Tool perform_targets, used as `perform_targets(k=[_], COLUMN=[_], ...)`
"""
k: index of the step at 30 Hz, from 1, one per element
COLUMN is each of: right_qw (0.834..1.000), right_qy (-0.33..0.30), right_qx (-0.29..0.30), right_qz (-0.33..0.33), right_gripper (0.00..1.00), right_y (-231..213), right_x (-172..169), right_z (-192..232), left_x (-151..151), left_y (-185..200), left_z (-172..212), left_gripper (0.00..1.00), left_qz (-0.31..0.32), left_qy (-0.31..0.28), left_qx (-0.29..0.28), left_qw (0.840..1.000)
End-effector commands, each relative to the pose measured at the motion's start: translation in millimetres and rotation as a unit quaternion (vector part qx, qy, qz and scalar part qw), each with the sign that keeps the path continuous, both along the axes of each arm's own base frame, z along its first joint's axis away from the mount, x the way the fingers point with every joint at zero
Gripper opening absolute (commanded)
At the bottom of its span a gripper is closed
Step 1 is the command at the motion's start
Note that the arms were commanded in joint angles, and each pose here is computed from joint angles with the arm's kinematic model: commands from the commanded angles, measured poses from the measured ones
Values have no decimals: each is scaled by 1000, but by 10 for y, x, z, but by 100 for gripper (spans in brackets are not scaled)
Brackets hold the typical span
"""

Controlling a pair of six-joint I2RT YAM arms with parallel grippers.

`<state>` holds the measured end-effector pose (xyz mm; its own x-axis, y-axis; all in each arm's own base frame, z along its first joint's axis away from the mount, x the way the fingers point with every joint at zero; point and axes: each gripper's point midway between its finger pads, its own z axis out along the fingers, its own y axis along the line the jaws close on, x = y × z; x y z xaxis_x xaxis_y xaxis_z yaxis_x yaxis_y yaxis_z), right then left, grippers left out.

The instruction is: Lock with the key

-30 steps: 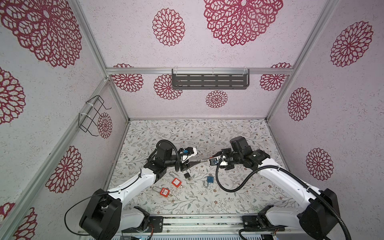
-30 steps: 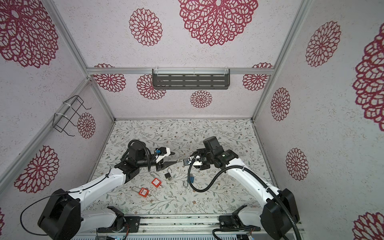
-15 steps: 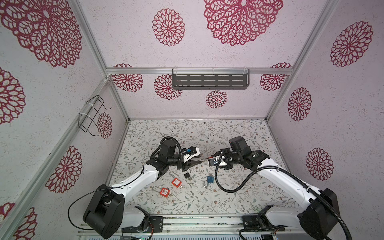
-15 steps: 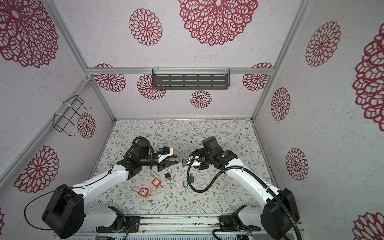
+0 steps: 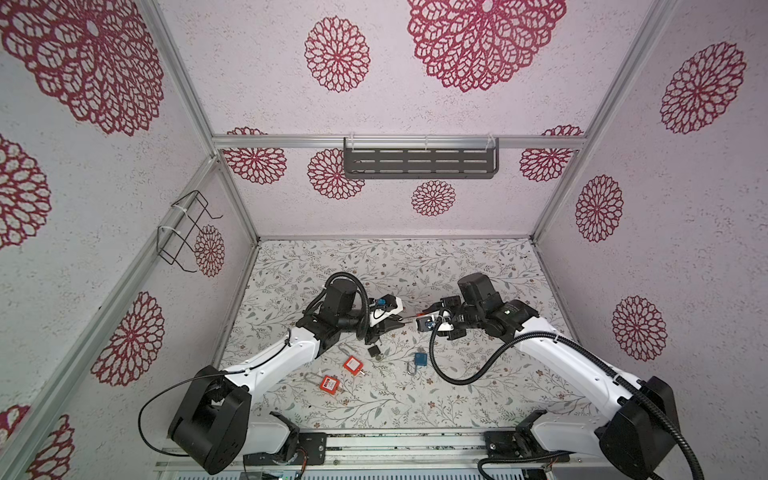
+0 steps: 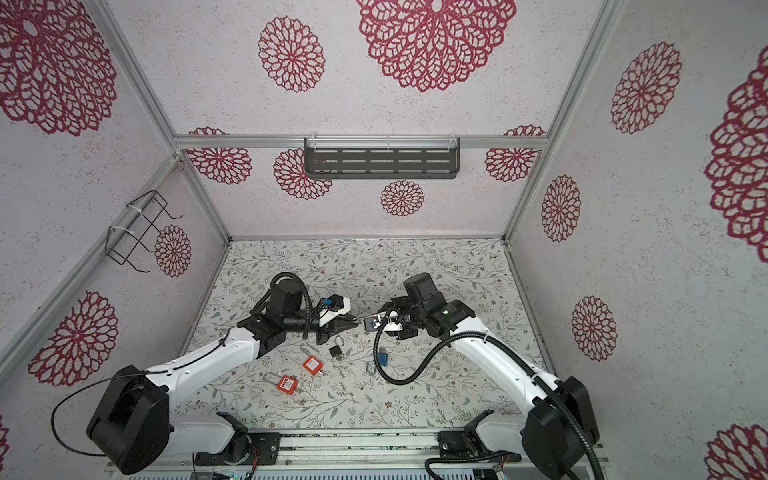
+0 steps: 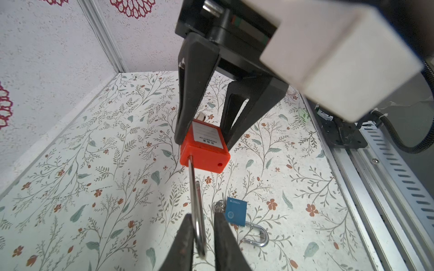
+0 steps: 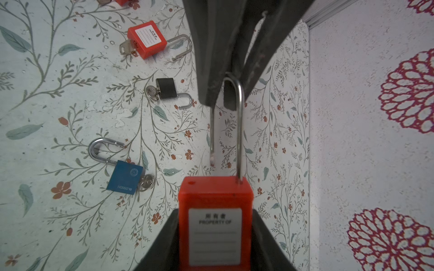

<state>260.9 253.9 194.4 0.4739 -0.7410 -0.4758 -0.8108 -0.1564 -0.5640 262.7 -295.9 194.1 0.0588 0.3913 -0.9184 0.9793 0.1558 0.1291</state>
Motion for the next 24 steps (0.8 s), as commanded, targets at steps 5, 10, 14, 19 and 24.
perform_targets(k=[5, 10, 14, 19, 24], right_qw=[999, 998, 998, 997, 998], right_qy=[-37, -40, -50, -16, 1], right_qx=[37, 38, 44, 61, 53], right_qz=[-3, -3, -14, -32, -29], right_gripper=[39, 39, 52, 84, 95], right_y=[61, 69, 68, 77, 35], right_x=[35, 35, 65, 20, -68], right_z=[357, 359, 382, 483, 563], left_x=[-27, -51, -70, -54, -40], left_y=[-57, -58, -76, -58, -59], left_z=[12, 4, 51, 133, 293], left_gripper=[8, 0, 0, 0, 0], left_qz=[-12, -15, -16, 2, 16], left_qy=[-2, 0, 9, 16, 10], left_qx=[8, 10, 3, -12, -47], left_qw=[1000, 1000, 1000, 1000, 999])
